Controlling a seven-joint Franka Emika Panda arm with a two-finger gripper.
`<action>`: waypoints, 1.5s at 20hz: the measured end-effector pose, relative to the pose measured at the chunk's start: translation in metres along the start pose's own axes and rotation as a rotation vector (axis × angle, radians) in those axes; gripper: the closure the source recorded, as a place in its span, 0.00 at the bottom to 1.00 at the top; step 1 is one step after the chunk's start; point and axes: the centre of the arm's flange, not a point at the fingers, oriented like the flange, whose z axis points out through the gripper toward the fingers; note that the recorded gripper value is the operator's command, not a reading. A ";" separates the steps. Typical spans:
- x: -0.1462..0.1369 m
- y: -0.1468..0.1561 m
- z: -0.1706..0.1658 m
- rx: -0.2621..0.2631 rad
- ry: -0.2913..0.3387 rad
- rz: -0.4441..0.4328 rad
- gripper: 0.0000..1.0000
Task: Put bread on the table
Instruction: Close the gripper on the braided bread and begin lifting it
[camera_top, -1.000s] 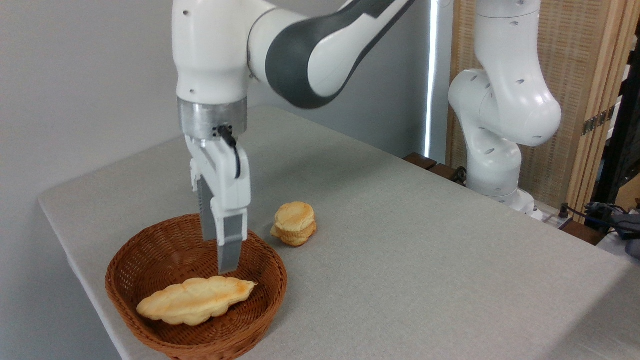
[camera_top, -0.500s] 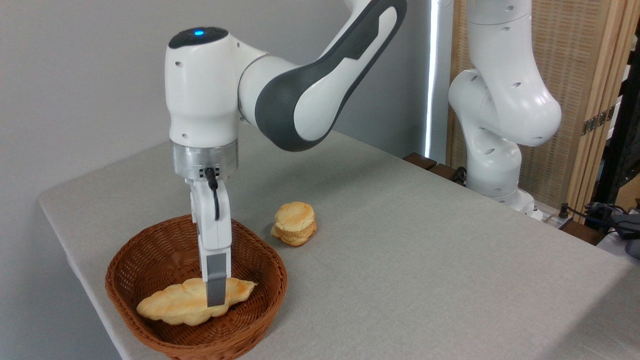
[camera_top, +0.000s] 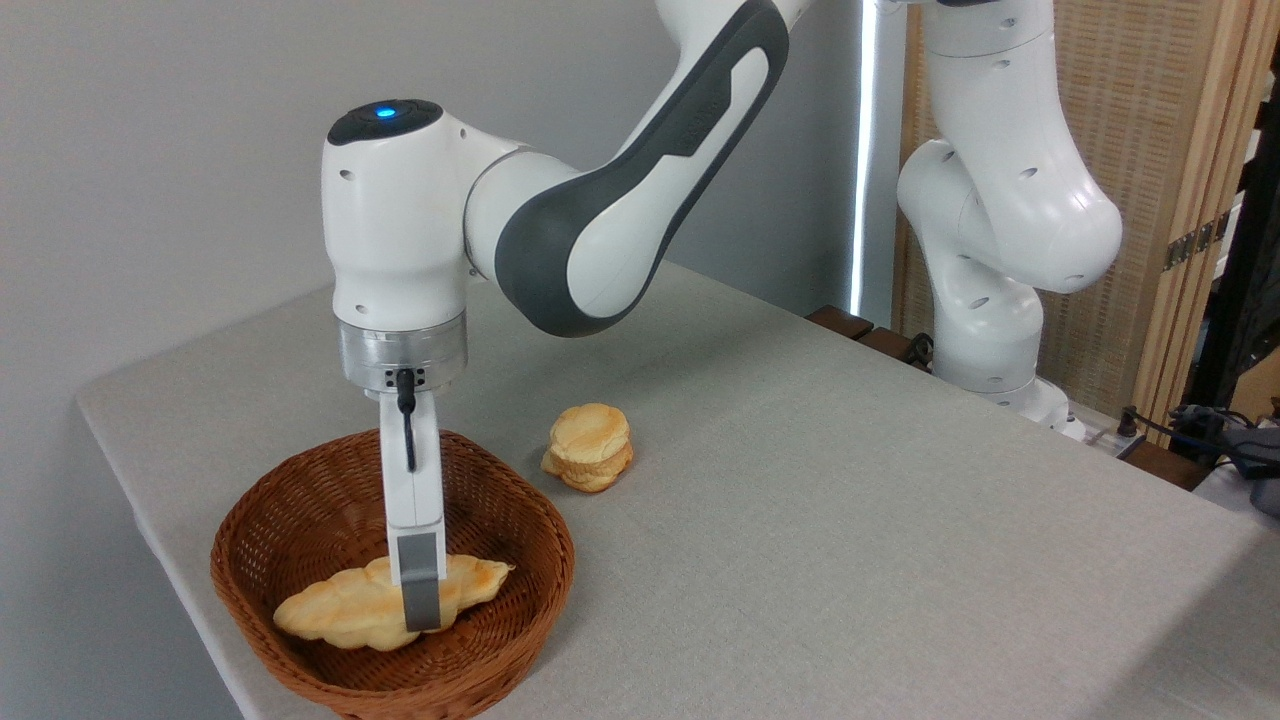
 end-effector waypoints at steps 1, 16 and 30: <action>0.001 0.001 0.000 -0.001 0.000 0.002 0.00; 0.003 -0.001 0.008 0.014 0.004 0.005 0.35; 0.004 -0.002 0.006 0.018 0.007 0.005 0.34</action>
